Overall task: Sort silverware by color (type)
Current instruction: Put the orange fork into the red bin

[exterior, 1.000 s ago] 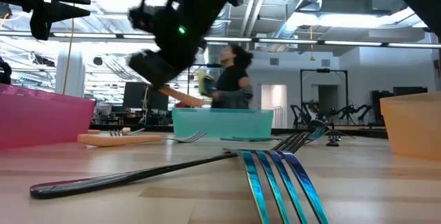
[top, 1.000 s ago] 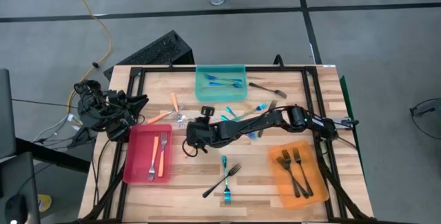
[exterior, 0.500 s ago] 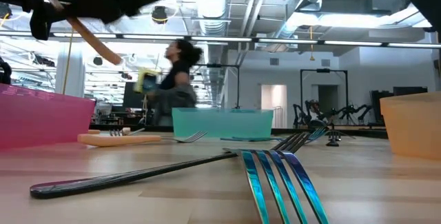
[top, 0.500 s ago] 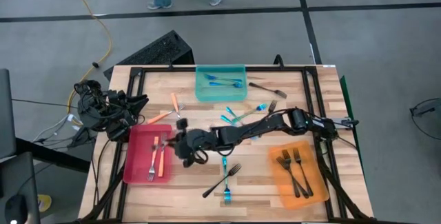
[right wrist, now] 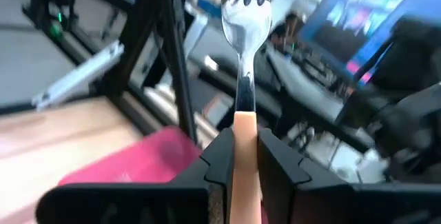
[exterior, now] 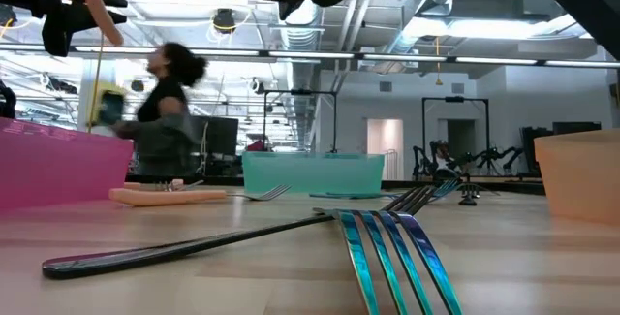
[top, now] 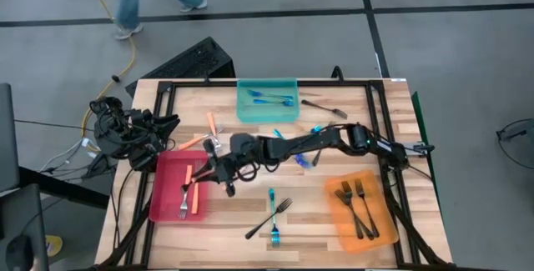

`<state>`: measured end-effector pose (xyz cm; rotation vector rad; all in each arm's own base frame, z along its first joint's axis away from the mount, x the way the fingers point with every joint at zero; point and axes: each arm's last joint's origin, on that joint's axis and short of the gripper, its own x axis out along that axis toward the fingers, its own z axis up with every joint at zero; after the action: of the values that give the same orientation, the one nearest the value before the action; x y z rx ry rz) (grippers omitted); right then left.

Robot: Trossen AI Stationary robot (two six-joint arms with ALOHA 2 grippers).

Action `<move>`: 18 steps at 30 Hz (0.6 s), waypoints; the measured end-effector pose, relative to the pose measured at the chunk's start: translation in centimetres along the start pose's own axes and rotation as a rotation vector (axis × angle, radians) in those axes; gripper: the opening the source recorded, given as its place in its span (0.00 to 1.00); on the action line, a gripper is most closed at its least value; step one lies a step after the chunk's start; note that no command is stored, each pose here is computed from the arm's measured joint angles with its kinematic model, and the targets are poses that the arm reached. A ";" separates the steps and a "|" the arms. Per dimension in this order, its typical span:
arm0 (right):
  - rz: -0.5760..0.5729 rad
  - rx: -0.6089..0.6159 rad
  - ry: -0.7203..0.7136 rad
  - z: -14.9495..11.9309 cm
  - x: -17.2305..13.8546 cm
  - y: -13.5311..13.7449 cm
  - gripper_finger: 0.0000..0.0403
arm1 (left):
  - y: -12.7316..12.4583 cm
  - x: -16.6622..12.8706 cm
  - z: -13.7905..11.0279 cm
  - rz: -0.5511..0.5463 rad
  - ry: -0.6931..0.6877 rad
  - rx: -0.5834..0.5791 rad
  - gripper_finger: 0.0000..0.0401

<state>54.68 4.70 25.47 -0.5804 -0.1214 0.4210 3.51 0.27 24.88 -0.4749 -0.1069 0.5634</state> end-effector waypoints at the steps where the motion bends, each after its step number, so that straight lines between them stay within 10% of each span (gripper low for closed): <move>1: -0.007 -0.002 -0.023 0.1 -0.1 -0.3 0.18 | 0.0 0.0 0.0 0.000 0.000 0.001 0.28; 18: -0.097 0.107 -0.150 -2.4 4.5 0.4 0.18 | 0.1 0.0 -0.1 0.006 -0.001 0.017 0.28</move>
<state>59.13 5.68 23.19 -0.4356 -0.2676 0.3744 3.47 0.32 24.72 -0.4582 -0.1019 0.5704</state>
